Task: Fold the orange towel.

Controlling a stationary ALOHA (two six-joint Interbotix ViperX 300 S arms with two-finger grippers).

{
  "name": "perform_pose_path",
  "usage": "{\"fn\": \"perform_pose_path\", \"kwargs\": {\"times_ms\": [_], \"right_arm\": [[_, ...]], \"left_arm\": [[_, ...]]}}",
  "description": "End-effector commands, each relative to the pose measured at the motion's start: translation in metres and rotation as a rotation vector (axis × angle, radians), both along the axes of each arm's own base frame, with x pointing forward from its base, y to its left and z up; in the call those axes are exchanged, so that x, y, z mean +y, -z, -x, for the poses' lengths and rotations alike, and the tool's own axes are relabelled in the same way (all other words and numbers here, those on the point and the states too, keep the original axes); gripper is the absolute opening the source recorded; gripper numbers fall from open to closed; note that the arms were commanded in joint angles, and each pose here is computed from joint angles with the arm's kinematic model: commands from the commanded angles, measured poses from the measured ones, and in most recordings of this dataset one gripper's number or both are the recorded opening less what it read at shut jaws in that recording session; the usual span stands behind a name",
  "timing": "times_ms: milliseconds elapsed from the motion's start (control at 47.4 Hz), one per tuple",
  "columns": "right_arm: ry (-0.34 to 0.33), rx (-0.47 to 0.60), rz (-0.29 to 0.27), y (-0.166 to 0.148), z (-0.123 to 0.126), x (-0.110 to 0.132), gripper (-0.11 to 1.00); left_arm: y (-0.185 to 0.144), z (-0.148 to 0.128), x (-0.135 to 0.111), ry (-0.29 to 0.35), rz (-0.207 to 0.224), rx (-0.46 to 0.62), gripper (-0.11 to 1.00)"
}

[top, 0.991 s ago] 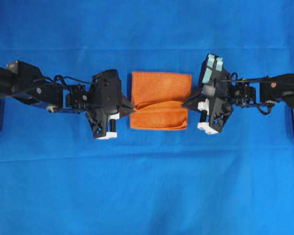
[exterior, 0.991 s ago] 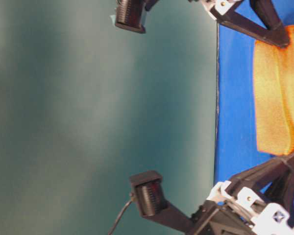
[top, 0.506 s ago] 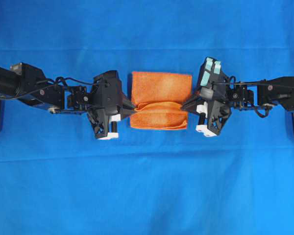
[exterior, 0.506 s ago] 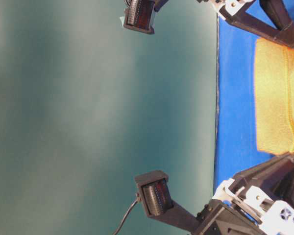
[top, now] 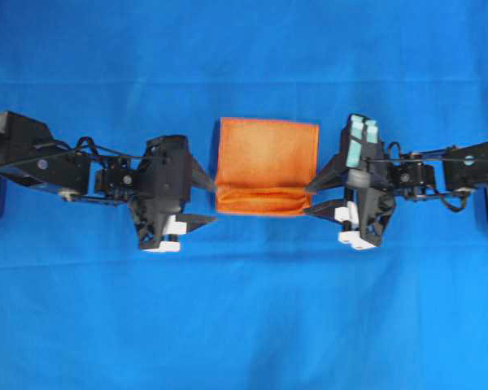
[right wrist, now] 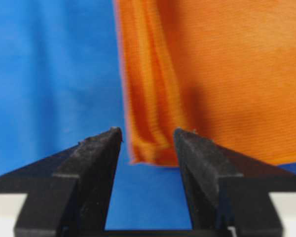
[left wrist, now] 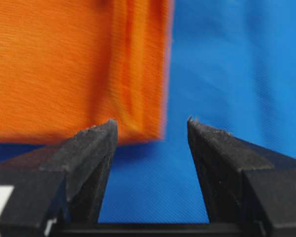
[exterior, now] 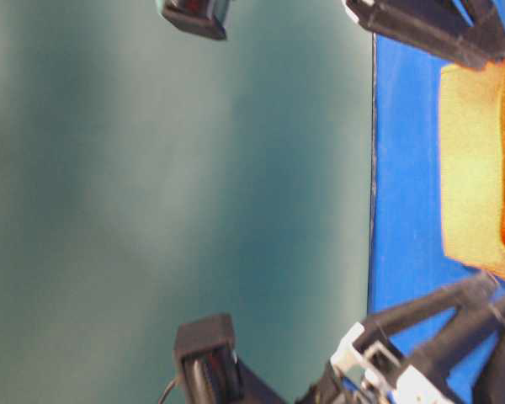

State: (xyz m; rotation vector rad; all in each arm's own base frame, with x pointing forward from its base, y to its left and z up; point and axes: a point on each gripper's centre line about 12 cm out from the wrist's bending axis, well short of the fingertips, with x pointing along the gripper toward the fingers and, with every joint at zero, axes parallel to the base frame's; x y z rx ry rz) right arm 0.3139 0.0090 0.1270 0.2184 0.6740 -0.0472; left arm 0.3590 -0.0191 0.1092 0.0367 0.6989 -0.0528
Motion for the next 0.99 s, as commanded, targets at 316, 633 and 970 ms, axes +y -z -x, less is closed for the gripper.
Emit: {"fn": "perform_pose_path", "kwargs": {"times_ms": [316, 633, 970], "right_arm": [[-0.070, -0.114, 0.002, -0.054, 0.022, 0.019, 0.52], [-0.082, -0.260, 0.048, -0.114, 0.066, 0.011, 0.52], [-0.029, -0.372, 0.169, -0.158, 0.123, -0.010, 0.52]], "left_arm": [[-0.058, 0.027, -0.020, 0.067, 0.006, -0.050, 0.52], [-0.125, 0.089, -0.013, 0.073, 0.017, -0.276, 0.52], [-0.157, 0.162, -0.002, 0.064, 0.023, -0.463, 0.52]]}}
